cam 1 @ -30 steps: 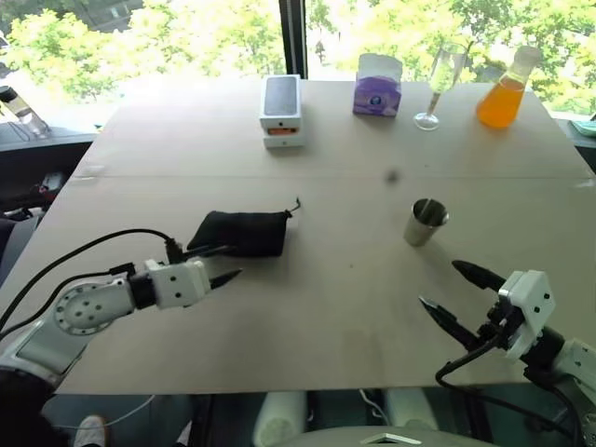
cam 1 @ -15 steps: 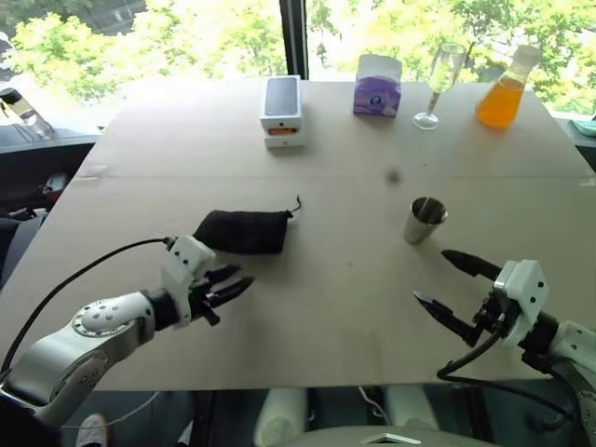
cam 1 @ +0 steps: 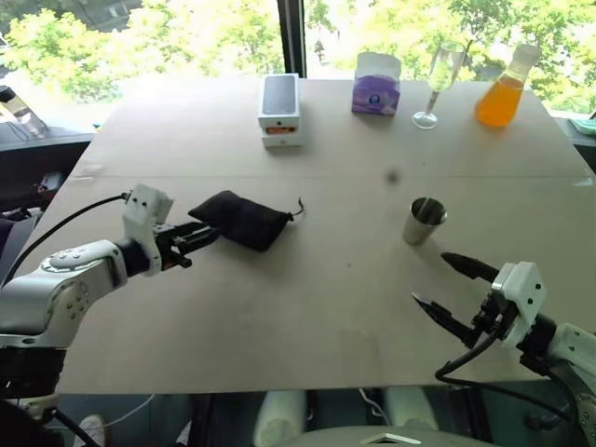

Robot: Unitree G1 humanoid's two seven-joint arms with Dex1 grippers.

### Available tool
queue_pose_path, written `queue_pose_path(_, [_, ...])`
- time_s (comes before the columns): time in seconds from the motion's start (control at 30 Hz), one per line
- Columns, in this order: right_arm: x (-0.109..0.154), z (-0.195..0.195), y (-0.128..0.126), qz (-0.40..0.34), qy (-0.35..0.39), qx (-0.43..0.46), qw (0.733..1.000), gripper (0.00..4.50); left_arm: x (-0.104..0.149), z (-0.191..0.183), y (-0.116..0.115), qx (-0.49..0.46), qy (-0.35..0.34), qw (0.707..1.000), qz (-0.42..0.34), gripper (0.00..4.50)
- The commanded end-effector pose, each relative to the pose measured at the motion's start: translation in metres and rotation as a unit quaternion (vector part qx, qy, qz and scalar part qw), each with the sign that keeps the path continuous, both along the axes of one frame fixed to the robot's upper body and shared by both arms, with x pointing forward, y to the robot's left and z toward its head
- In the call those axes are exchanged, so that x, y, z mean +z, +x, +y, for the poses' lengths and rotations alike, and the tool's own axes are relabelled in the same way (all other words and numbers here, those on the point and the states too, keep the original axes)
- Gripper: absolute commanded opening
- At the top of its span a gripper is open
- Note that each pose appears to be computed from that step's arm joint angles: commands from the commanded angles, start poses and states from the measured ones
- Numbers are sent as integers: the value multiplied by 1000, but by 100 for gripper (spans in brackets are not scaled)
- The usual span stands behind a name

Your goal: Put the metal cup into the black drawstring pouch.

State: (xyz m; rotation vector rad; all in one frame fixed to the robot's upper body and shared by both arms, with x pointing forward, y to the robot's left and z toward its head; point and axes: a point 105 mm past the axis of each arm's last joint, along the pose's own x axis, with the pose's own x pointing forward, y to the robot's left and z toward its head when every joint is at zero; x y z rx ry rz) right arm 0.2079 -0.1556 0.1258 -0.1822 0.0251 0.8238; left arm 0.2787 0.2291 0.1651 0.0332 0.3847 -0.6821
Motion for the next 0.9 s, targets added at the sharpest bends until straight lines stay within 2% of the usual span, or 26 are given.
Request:
queue_pose_path(0.03, [9,3,-1,-21,0,3,1000,450,30,-27,0,13,37,997,-72,361])
queue_pose_path(0.1, [8,3,-1,-21,1,3,1000,450,34,-32,11,67,93,988,-103,439])
queue_pose_path(0.17, [9,4,0,-24,0,4,1000,450,42,-40,25,142,176,964,-143,439])
queue_pose_path(0.2, [9,3,1,-27,-1,3,1000,450,48,-45,33,186,184,951,-164,439])
queue_pose_path(0.27, [9,2,3,-30,-2,2,1000,450,43,-60,41,209,195,947,-146,439])
queue_pose_path(0.53, [11,2,2,-30,-9,8,999,450,4,-90,43,206,230,950,-52,439])
queue_pose_path(0.83, [12,1,1,-29,-12,6,999,450,-12,-83,48,216,292,930,-45,439])
queue_pose_path(0.87, [12,0,0,-29,-12,5,1000,450,-14,-83,49,219,293,930,-42,388])
queue_pose_path(0.9, [11,0,0,-28,-12,4,1000,450,-16,-83,50,220,294,929,-40,374])
